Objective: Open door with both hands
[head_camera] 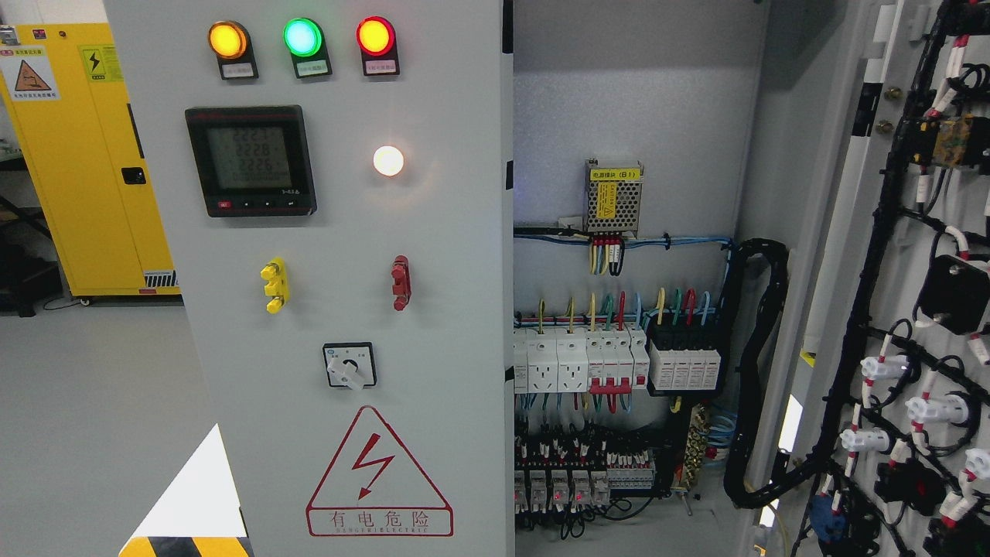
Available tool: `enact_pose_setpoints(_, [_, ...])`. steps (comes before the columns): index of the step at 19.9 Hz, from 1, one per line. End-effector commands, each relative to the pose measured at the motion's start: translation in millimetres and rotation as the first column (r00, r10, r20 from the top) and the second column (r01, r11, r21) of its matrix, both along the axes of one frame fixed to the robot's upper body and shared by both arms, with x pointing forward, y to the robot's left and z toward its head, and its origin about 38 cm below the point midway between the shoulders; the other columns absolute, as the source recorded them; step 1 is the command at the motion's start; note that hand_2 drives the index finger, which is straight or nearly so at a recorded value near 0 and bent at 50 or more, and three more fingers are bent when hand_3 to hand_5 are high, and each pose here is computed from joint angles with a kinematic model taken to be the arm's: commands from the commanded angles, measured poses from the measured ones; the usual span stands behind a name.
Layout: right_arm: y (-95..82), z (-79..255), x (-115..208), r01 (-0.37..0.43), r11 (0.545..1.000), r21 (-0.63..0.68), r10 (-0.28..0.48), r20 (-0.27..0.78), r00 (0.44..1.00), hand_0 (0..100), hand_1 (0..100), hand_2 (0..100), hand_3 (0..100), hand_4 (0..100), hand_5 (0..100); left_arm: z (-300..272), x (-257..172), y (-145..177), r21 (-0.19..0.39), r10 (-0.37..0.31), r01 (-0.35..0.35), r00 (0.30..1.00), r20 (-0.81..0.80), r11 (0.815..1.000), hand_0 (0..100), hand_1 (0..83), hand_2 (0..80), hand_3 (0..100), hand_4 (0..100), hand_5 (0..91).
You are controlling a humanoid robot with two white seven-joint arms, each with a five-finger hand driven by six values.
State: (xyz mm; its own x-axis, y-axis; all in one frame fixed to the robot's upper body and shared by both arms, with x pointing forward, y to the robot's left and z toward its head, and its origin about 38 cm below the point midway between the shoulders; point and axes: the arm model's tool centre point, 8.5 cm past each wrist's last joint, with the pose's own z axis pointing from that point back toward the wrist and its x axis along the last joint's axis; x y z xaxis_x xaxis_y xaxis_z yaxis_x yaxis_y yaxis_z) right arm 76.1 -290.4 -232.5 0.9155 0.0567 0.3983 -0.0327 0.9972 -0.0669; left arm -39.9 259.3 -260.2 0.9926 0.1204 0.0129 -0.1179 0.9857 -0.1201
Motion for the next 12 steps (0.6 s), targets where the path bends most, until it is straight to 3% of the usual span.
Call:
enact_pose_setpoints(1, [79.5, 174, 124, -0.233, 0.969, 0.088, 0.121, 0.650, 0.750, 21, 6, 0, 0, 0, 0, 1, -5, 3, 0.010, 0.002, -0.002, 1.000, -0.008, 1.000, 29, 10.7, 0.0, 0, 0, 0.0])
enact_pose_setpoints(4, [105.3, 236, 126, -0.301, 0.947, 0.114, 0.107, 0.771, 0.628, 21, 6, 0, 0, 0, 0, 1, -5, 3, 0.010, 0.002, -0.002, 1.000, -0.007, 1.000, 29, 10.7, 0.0, 0, 0, 0.0])
enact_pose_setpoints(6, [112.2, 265, 131, -0.325, 0.939, 0.112, 0.097, 0.822, 0.562, 21, 6, 0, 0, 0, 0, 1, -5, 3, 0.010, 0.004, -0.004, 1.000, -0.006, 1.000, 29, 10.7, 0.0, 0, 0, 0.0])
enact_pose_setpoints(12, [127.0, 315, 134, -0.381, 0.917, 0.115, 0.056, 0.910, 0.410, 21, 6, 0, 0, 0, 0, 1, -5, 2, 0.008, 0.004, -0.003, 1.000, -0.003, 1.000, 29, 10.6, 0.0, 0, 0, 0.0])
